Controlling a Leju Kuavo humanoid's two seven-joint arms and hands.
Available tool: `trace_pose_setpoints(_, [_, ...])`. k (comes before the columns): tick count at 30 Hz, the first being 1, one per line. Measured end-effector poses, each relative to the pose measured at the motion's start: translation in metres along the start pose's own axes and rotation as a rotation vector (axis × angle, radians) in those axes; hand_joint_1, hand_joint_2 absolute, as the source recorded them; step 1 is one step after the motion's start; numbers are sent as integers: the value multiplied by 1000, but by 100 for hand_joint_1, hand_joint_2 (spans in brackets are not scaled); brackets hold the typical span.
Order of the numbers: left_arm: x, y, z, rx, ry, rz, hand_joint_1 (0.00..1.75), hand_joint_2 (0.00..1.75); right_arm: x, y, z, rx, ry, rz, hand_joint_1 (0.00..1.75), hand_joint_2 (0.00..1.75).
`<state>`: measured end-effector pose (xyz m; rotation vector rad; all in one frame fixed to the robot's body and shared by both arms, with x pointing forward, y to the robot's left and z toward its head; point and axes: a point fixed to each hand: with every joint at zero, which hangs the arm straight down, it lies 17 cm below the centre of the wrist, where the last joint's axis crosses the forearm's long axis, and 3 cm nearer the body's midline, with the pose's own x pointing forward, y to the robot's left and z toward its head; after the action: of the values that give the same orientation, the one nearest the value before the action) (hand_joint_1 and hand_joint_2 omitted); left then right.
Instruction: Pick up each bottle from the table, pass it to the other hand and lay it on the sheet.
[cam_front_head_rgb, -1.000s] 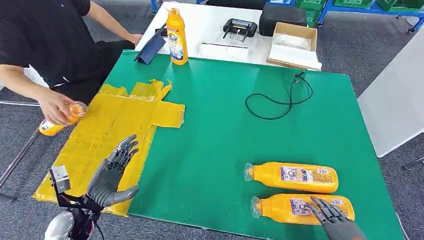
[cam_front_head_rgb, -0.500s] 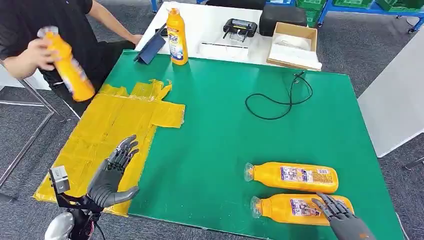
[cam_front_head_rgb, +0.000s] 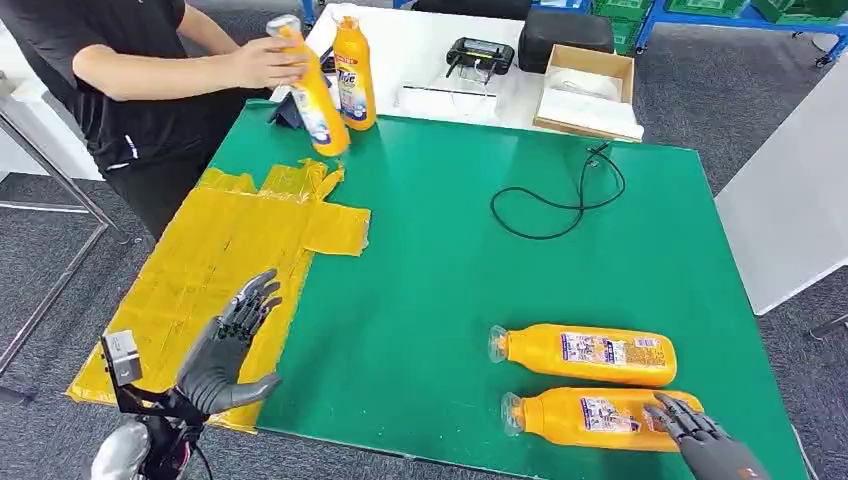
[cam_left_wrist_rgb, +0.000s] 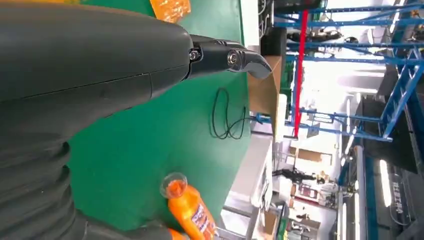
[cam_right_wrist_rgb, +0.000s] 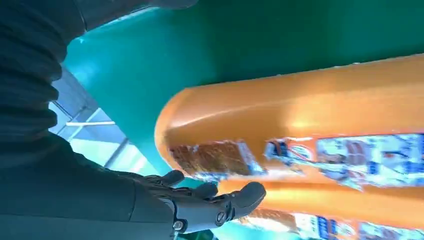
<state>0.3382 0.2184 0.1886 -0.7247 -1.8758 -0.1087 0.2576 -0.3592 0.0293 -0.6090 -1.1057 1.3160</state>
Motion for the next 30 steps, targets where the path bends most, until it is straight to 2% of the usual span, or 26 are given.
trace_pose_setpoints(7, [-2, -4, -3, -14, -2, 9, 0, 175, -11, 1, -7, 7, 20, 17, 0, 175])
trace_pose_setpoints(13, [0, -4, -12, -24, -14, 18, 0, 175, -16, -14, -27, 2, 6, 42, 0, 175])
trace_pose_setpoints(30, [-5, -7, -13, -32, -5, 32, 0, 175, -3, -27, -55, -26, -25, 54, 0, 175])
